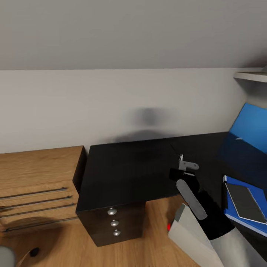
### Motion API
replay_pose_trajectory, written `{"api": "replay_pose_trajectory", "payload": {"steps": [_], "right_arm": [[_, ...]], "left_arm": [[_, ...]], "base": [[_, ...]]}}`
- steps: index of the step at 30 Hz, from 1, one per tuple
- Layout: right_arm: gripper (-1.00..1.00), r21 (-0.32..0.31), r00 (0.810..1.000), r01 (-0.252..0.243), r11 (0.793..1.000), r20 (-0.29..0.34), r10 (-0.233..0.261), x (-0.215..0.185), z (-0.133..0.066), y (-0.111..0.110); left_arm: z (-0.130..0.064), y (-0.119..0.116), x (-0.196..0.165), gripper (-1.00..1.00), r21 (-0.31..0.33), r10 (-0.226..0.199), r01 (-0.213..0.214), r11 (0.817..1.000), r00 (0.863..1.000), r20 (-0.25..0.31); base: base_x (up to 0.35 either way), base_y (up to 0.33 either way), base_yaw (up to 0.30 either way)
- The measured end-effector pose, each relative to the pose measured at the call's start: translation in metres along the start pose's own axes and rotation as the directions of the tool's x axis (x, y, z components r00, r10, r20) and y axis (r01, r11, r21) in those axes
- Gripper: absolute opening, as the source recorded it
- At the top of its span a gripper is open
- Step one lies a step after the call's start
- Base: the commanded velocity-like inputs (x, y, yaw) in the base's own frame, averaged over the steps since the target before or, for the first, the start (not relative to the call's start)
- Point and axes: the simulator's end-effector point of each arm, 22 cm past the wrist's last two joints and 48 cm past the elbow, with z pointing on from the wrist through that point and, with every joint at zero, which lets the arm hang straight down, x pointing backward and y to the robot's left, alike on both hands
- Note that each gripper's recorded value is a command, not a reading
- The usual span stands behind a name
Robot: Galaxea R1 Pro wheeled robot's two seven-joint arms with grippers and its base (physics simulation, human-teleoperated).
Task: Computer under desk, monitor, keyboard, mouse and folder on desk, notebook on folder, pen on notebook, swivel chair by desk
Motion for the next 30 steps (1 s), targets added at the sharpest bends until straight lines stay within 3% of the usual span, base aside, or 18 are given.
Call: {"api": "replay_pose_trajectory", "payload": {"steps": [5,10,13,16,20,24,25,30], "right_arm": [[-1.0,-0.024,0.999,-0.031,0.999,-0.039,0.03,-0.004,0.013,-0.026],[-1.0,0.007,0.997,-0.042,0.999,-0.067,0.042,-0.001,0.028,-0.063],[-1.0,0.035,0.995,-0.073,0.997,-0.062,0.076,-0.009,0.034,-0.095],[-1.0,0.05,0.994,-0.089,0.995,-0.054,0.092,-0.015,0.036,-0.112],[-1.0,0.062,0.994,-0.092,0.994,-0.049,0.095,-0.017,0.037,-0.122],[-1.0,0.084,0.992,-0.088,0.993,-0.08,0.095,-0.005,0.044,-0.129],[-1.0,0.086,0.992,-0.086,0.993,-0.084,0.094,-0.002,0.045,-0.129],[-1.0,0.094,0.992,-0.082,0.992,-0.093,0.09,0.002,0.047,-0.131]], "left_arm": [[0.0,0.0,0.0,1.0,0.0,0.0,0.0,1.0,1.0,0.0],[0.0,0.0,0.0,1.0,0.0,0.0,0.0,1.0,1.0,0.0],[0.0,0.001,0.0,1.0,-0.002,0.0,0.0,1.0,1.0,0.0],[0.0,0.002,0.001,1.0,-0.005,-0.001,0.001,1.0,1.0,-0.003],[-0.002,0.009,0.014,1.0,-0.017,0.012,-0.012,1.0,0.999,-0.03],[-0.008,0.024,0.039,1.0,-0.044,0.03,-0.034,0.998,0.996,-0.083],[-0.012,0.035,0.055,1.0,-0.061,0.042,-0.05,0.997,0.992,-0.117],[-0.023,0.058,0.066,1.0,-0.102,0.053,-0.062,0.993,0.995,-0.084]], "base": [[0.0,0.0,-0.297],[0.0,0.0,-0.297],[0.0,0.0,-0.297],[0.0,0.0,-0.297],[0.0,0.0,-0.297],[0.0,0.0,-0.297],[0.0,0.0,-0.297],[0.0,0.0,-0.297]]}}
